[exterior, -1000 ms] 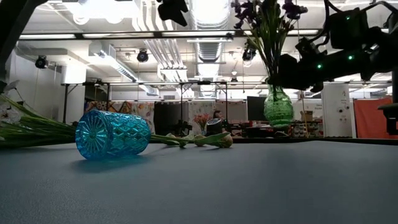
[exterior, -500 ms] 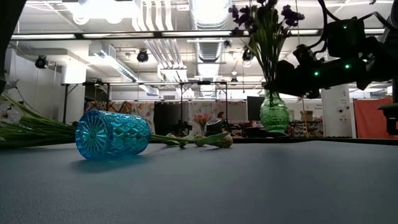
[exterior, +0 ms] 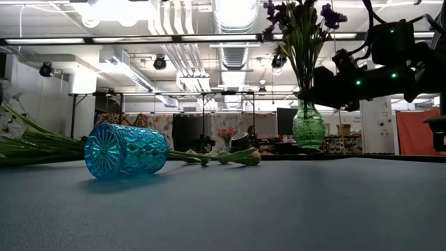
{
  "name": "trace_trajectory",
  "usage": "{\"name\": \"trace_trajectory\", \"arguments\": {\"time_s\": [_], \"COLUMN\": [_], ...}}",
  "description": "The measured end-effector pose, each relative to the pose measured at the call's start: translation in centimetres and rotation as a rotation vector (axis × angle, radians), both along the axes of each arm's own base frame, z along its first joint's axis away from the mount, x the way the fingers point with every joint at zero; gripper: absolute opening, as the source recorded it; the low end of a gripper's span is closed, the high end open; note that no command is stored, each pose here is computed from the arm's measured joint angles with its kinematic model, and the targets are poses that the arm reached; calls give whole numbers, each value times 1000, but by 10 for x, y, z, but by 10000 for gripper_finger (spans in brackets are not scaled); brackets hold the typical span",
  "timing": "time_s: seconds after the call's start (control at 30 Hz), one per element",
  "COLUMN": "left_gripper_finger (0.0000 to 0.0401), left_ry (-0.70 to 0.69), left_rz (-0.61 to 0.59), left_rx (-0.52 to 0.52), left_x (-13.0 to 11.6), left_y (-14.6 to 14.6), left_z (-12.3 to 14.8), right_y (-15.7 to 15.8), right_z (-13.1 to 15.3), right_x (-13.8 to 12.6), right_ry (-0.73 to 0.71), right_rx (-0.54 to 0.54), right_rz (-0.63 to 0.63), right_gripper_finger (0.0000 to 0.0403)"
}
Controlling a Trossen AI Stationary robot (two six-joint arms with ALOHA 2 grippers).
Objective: Sort flowers into vase by color
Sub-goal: Put the green vase with flowers on the table
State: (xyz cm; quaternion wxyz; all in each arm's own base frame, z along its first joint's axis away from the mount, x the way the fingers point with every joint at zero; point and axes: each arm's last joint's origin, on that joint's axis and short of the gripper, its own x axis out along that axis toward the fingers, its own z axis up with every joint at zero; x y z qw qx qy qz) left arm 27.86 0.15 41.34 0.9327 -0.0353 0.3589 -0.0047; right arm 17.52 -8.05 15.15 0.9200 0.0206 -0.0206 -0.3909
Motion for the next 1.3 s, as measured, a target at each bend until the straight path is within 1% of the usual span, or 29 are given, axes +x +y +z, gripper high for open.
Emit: {"name": "trace_trajectory", "arguments": {"time_s": [0.1,0.2,0.37,0.47,0.53,0.77,0.9,1.0,1.07,1.3], "left_gripper_finger": [267,267,267,267,267,267,267,267,267,267], "left_ry": [8,29,37,22,10,-14,-28,-38,-39,-40], "left_rz": [114,186,239,254,255,306,337,348,348,348], "left_rx": [-13,-47,-67,-84,-84,-25,2,9,9,10], "left_x": [-13,-22,-26,-25,-25,-26,-26,-25,-25,-26], "left_y": [-5,-9,-15,-16,-18,-19,-18,-17,-18,-17], "left_z": [-23,-48,-83,-94,-96,-97,-95,-94,-93,-93], "right_y": [0,0,0,0,1,0,-1,-1,-2,-7], "right_z": [0,1,0,-4,-9,-18,-19,-19,-22,-34], "right_x": [0,0,0,1,0,1,3,5,6,21], "right_ry": [-1,5,2,0,17,63,35,-9,-12,39], "right_rx": [-2,-15,-9,28,44,48,31,9,-7,4], "right_rz": [1,0,12,28,28,26,23,22,22,25], "right_gripper_finger": [166,166,166,166,166,166,166,166,166,166]}}
